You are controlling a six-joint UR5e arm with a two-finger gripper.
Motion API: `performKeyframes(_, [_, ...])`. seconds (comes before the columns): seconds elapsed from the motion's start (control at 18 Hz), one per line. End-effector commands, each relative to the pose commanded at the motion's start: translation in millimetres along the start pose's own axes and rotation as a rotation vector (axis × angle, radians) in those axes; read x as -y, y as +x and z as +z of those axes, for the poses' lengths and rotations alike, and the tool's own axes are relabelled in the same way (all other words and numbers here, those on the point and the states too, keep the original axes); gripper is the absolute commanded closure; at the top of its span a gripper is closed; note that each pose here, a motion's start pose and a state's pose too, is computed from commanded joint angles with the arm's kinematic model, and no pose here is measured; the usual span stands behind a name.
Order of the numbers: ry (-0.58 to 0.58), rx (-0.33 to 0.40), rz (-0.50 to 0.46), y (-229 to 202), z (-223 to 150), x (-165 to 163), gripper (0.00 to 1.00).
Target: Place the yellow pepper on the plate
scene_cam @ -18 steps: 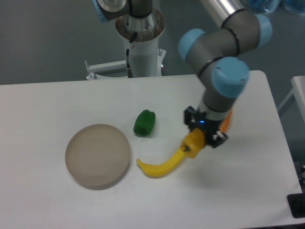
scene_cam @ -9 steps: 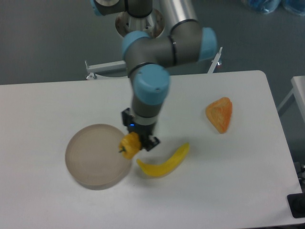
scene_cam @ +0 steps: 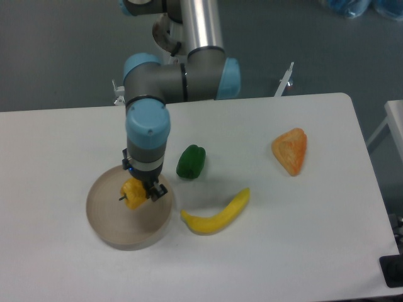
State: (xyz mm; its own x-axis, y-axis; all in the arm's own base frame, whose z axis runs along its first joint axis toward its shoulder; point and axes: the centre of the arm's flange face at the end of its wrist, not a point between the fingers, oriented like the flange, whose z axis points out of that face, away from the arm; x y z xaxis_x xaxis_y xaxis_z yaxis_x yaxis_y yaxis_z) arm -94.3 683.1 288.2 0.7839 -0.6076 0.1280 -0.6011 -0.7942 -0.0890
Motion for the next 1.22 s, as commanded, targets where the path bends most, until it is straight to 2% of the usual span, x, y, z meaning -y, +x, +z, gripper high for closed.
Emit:
performKeyframes(0.06, [-0.003,-0.005,0.001,-0.9,5.2,-0.3,0.88])
performKeyframes(0.22, [0.007,0.011,0.011,-5.2,9.3,1.7,0.25])
performKeyframes(0.28, [0.013,0.024,0.009,-6.3,7.9,2.5,0.00])
performKeyframes(0.67, [0.059,0.109,0.013,-10.8,-29.8,6.0,0.00])
performKeyframes(0.78, [0.065,0.131,-0.003,-23.5,-42.7,-5.9,0.00])
performKeyframes(0.89, [0.066,0.174,-0.055,-56.3,-63.7,-41.4,0.00])
performKeyframes(1.06, [0.067,0.233,-0.071,-101.7,-102.8,-95.0,0.00])
performKeyframes(1.22, [0.071,0.262,-0.127,-125.2,-122.2,-137.5,0.00])
